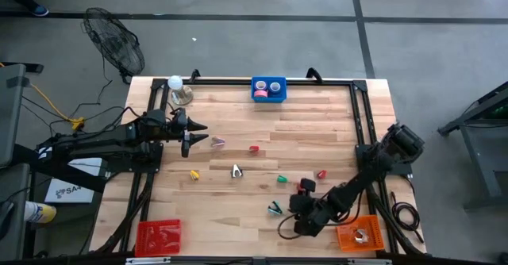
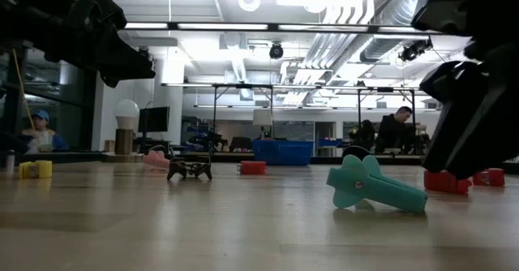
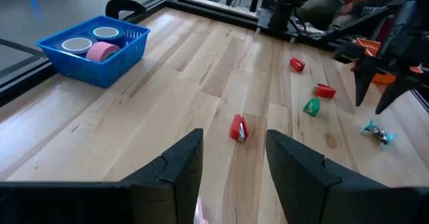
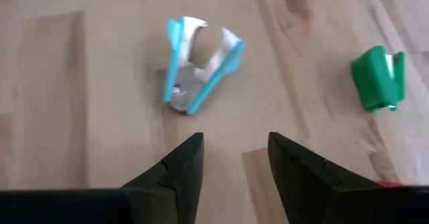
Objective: Pick and place Stapler, Stapler remover, tape
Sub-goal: Put the light blue staple remover into the orange bin
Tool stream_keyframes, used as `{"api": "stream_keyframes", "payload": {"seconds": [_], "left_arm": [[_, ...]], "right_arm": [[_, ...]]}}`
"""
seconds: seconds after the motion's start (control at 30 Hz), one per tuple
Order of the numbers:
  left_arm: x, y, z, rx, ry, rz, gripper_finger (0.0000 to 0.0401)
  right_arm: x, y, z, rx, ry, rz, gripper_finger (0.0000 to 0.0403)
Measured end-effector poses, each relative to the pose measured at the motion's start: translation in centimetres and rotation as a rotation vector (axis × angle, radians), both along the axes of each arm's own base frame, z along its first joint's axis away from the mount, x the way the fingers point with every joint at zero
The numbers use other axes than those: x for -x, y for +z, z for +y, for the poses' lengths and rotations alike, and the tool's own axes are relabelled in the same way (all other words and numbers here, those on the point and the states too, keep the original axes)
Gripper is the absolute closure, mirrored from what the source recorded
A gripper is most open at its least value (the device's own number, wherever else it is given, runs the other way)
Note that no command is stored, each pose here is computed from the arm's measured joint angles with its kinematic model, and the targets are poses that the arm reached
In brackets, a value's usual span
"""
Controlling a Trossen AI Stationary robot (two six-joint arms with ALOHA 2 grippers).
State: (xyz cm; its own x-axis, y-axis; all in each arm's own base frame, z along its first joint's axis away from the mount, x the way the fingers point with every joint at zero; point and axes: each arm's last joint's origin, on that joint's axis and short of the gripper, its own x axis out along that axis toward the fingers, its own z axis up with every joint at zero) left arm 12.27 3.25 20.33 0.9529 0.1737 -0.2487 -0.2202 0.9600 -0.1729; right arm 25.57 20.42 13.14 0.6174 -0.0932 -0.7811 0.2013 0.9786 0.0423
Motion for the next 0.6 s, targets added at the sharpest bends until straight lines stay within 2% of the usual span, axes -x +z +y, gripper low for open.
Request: {"api": "stream_keyframes", "payload": {"seconds": [0.2,0.37,0.47,0.6], "left_arm": [[0.0,-0.1,0.0,0.002,0.000,0.007,0.0241],[0.0,-0.2,0.0,-0.004,-0.003,0.023,0.0241],[0.0,-0.2,0.0,-0.012,-0.005,0.025,0.0241],[0.0,-0.2,0.0,-0.018,-0.007,0.026,0.0241]], "right_arm": [[-0.6,-1.5,0.9,-0.103,0.029,0.019,0.0224],[-1.2,-3.1,1.6,-0.160,-0.047,-0.023,0.0183],[-1.2,-3.6,2.0,-0.159,-0.091,-0.077,0.0165],[-1.0,-3.9,2.4,-0.139,-0.118,-0.120,0.0161]]}}
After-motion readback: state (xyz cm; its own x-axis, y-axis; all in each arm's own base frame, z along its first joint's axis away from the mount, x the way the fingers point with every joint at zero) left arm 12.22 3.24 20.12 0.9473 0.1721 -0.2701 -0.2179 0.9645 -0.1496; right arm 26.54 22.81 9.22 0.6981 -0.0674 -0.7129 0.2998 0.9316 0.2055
